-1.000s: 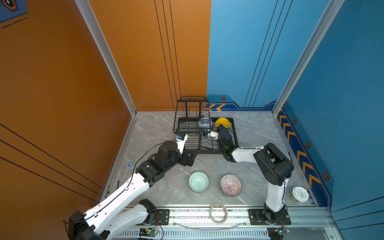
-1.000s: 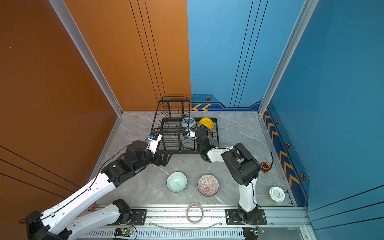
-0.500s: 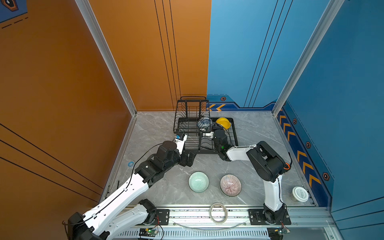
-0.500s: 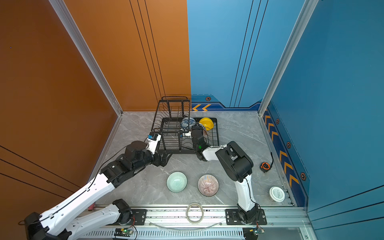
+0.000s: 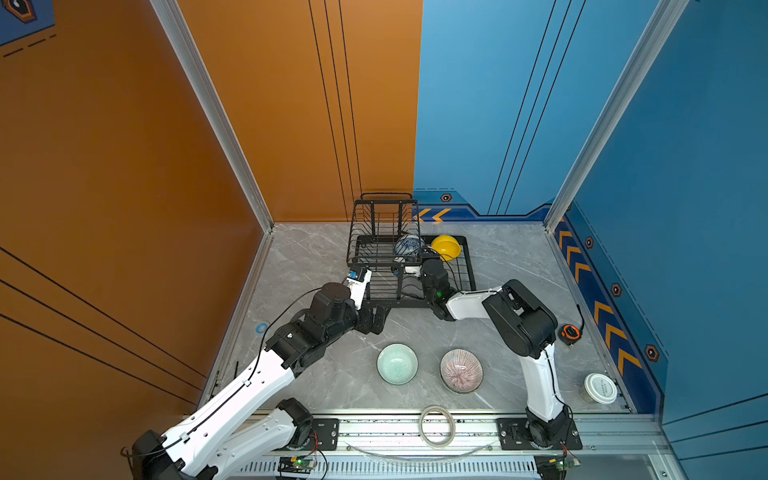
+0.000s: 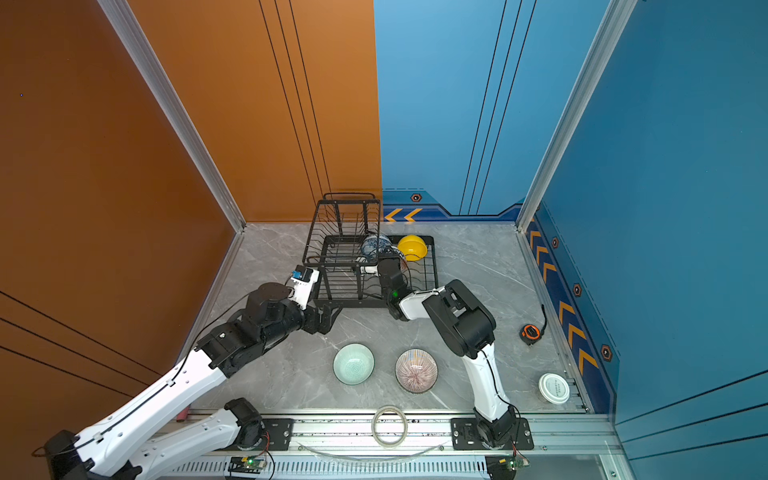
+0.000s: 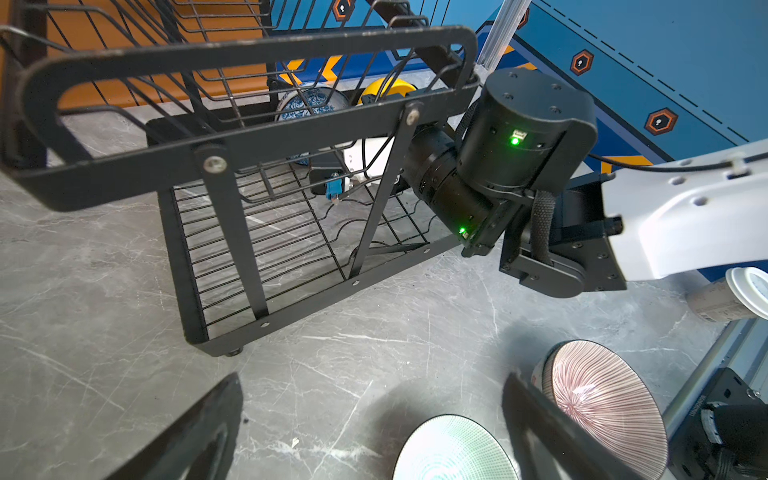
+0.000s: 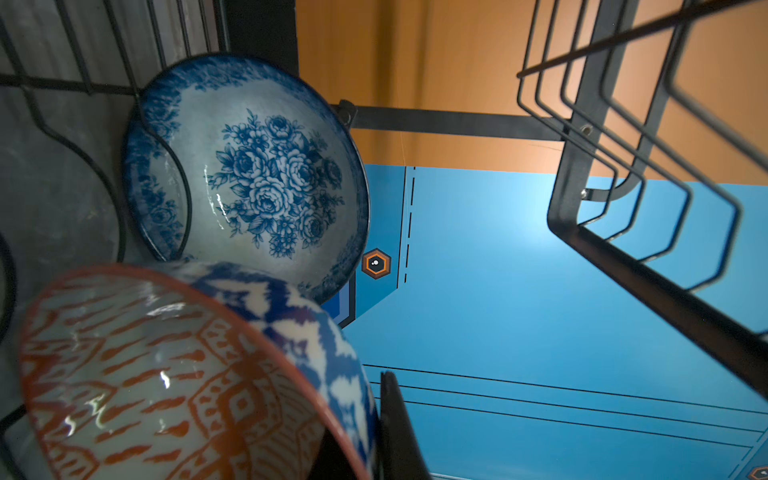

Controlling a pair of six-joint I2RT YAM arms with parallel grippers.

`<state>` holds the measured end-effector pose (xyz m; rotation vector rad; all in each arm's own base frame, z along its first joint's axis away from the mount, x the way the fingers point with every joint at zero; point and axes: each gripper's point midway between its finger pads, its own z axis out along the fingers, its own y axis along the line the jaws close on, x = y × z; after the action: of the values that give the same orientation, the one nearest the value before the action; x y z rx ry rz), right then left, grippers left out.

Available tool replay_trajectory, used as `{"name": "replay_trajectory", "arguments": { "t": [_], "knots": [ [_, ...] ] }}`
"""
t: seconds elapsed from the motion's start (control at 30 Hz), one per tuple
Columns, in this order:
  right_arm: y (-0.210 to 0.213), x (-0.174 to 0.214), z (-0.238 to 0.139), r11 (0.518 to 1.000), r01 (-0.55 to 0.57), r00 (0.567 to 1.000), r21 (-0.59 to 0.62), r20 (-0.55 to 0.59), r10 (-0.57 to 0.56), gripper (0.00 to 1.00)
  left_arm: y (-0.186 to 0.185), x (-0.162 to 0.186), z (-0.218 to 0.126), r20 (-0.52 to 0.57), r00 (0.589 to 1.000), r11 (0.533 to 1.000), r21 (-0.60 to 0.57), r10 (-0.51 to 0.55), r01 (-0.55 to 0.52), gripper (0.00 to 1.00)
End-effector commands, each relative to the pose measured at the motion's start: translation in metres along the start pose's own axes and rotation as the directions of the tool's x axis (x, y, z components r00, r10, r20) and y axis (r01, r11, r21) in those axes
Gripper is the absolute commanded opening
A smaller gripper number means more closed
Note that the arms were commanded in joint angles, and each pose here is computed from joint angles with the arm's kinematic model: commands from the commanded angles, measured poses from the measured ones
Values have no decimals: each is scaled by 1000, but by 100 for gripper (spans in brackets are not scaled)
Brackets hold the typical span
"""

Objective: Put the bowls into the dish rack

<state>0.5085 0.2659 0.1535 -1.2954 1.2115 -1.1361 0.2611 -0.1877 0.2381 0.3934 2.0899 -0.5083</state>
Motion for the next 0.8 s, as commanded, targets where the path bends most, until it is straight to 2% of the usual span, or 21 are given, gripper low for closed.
{"name": "replay_trajectory", "arguments": {
  "t": [0.0, 0.77],
  "knots": [
    [-21, -13, 2, 997, -42, 998, 71, 41, 39, 0, 3, 2, -3, -3, 1000, 1000, -6, 15, -15, 98],
    [0, -44, 4, 995, -75, 992, 70, 110, 67, 0, 11, 12, -9, -6, 1000, 1000, -18, 3, -3, 98]
  ]
}}
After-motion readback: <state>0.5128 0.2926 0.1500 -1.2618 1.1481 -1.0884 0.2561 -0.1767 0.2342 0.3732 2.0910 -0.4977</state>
